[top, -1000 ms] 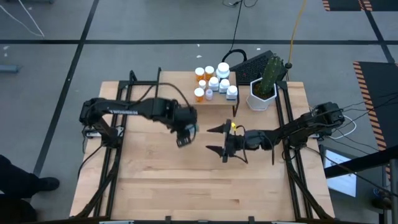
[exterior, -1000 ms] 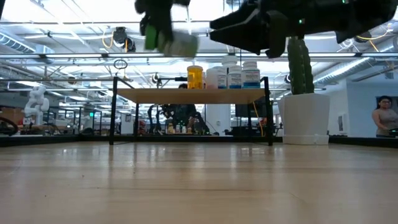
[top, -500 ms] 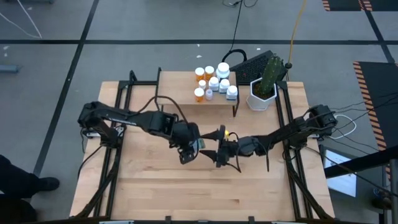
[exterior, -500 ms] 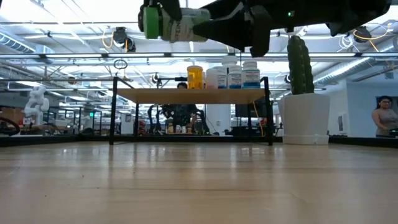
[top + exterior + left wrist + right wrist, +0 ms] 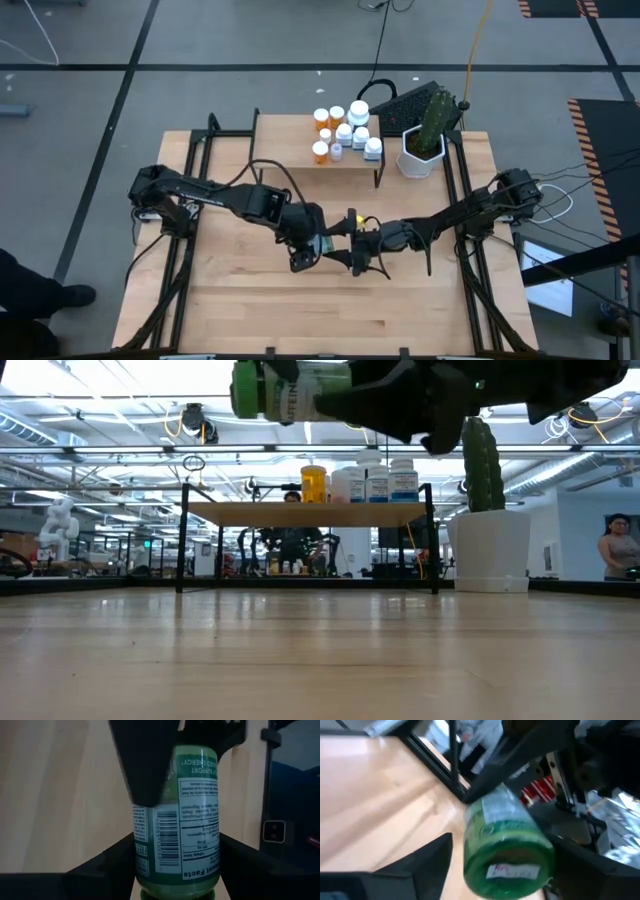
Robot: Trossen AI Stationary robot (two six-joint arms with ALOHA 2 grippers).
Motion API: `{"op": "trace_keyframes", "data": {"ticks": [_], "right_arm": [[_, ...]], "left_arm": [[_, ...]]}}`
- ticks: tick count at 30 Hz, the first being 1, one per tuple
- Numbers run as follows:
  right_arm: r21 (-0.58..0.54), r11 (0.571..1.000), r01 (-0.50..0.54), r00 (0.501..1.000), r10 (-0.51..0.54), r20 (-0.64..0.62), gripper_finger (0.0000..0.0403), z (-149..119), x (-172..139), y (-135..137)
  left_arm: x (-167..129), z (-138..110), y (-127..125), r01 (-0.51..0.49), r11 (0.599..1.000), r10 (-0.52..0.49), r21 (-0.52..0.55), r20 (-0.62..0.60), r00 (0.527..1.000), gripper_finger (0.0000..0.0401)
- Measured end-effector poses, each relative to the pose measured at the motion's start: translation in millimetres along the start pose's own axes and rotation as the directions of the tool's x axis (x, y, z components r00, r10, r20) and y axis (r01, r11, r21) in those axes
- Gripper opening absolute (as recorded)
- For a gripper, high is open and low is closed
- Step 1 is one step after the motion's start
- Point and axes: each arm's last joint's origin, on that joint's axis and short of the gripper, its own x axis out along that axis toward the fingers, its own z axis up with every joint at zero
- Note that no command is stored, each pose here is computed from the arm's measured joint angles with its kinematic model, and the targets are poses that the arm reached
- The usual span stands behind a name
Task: Pick and place medicine bottles onto shelf by color
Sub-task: Put the green pill bottle on the shelf
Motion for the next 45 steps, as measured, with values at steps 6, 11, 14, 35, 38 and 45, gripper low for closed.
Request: {"op": "trace_keyframes", "data": {"ticks": [6, 11, 14, 35, 38, 45], "right_arm": [[0.102, 0.993, -0.060, 0.997, 0.055, 0.052, 0.0237, -3.3, 1.4, -2.6], [0.144, 0.988, -0.062, 0.998, 0.057, 0.039, 0.0204, -7.9, 2.5, -5.8], [0.203, 0.978, -0.052, 0.998, 0.045, 0.039, 0.0207, -8.6, 2.6, -8.4], [0.630, 0.766, -0.129, 0.874, -0.212, 0.436, 0.0221, -38.4, -35.9, -46.0], [0.648, 0.752, -0.123, 0.868, -0.235, 0.437, 0.0222, -43.8, -42.5, -48.3], [0.655, 0.737, -0.164, 0.856, -0.223, 0.465, 0.0222, -47.9, -48.2, -58.0]], "left_arm": [[15.1, 1.8, 0.4, 0.021, 1.000, -0.021, 0.012, -0.028, 0.999, 0.0241], [16.0, 2.9, 0.9, 0.025, 1.000, -0.025, 0.012, -0.023, 0.999, 0.0241], [9.2, 3.3, 0.2, 0.000, 1.000, 0.000, 0.026, 0.014, 1.000, 0.0242], [-69.2, 26.3, -28.3, -0.316, 0.900, 0.075, 0.300, 0.608, 0.791, 0.0341], [-70.4, 20.6, -28.0, -0.364, 0.894, 0.148, 0.263, 0.592, 0.792, 0.0346], [-56.8, 9.9, -39.6, -0.464, 0.854, 0.231, 0.234, 0.630, 0.741, 0.0331]]}}
